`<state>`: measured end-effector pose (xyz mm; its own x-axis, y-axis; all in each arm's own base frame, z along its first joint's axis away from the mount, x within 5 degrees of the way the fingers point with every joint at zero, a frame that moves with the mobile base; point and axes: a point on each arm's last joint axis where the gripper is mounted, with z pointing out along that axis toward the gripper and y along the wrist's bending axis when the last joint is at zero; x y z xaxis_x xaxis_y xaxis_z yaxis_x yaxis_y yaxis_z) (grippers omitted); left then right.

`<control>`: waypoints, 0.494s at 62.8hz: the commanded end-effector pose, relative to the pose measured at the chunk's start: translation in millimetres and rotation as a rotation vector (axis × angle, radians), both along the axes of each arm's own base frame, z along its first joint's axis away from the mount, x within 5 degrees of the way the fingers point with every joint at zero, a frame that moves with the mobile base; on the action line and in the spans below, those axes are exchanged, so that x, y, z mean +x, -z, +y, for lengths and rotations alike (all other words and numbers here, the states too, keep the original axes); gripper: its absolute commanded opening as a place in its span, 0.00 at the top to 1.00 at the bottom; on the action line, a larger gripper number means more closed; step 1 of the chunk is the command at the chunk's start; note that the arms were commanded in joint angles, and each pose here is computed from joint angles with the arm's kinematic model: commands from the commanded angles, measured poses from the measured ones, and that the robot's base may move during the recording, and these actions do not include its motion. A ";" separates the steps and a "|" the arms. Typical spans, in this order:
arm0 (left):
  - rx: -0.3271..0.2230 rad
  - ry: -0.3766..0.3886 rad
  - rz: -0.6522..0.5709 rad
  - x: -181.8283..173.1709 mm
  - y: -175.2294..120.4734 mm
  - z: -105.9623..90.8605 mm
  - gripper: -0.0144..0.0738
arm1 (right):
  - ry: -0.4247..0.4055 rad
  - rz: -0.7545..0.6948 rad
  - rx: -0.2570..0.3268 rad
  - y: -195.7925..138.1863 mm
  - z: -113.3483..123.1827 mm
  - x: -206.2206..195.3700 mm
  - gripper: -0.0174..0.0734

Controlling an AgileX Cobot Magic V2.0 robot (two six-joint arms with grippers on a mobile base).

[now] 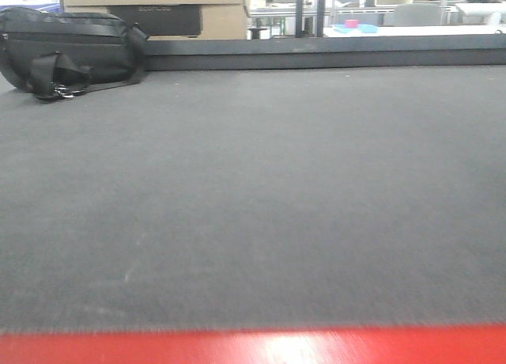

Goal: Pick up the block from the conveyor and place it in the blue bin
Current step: 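Drive the base away from the conveyor holding both blocks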

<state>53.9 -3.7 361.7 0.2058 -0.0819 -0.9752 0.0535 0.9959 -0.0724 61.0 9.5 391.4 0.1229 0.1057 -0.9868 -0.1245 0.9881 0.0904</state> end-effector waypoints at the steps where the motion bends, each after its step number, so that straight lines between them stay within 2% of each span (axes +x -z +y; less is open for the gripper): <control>1: -0.001 -0.002 -0.014 -0.9 -0.5 0.2 0.96 | 0.003 -0.020 -0.002 -2.7 -0.3 -1.6 0.99; 31: -0.001 -0.002 -0.014 -0.9 -0.5 0.2 0.96 | 0.003 -0.020 -0.002 -2.7 -0.3 -1.6 0.99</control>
<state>53.6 -3.7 361.7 0.2071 -0.0819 -0.9749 0.0536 0.9959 -0.0723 60.4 9.5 391.5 0.1253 0.1058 -0.9865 -0.1247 0.9881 0.0901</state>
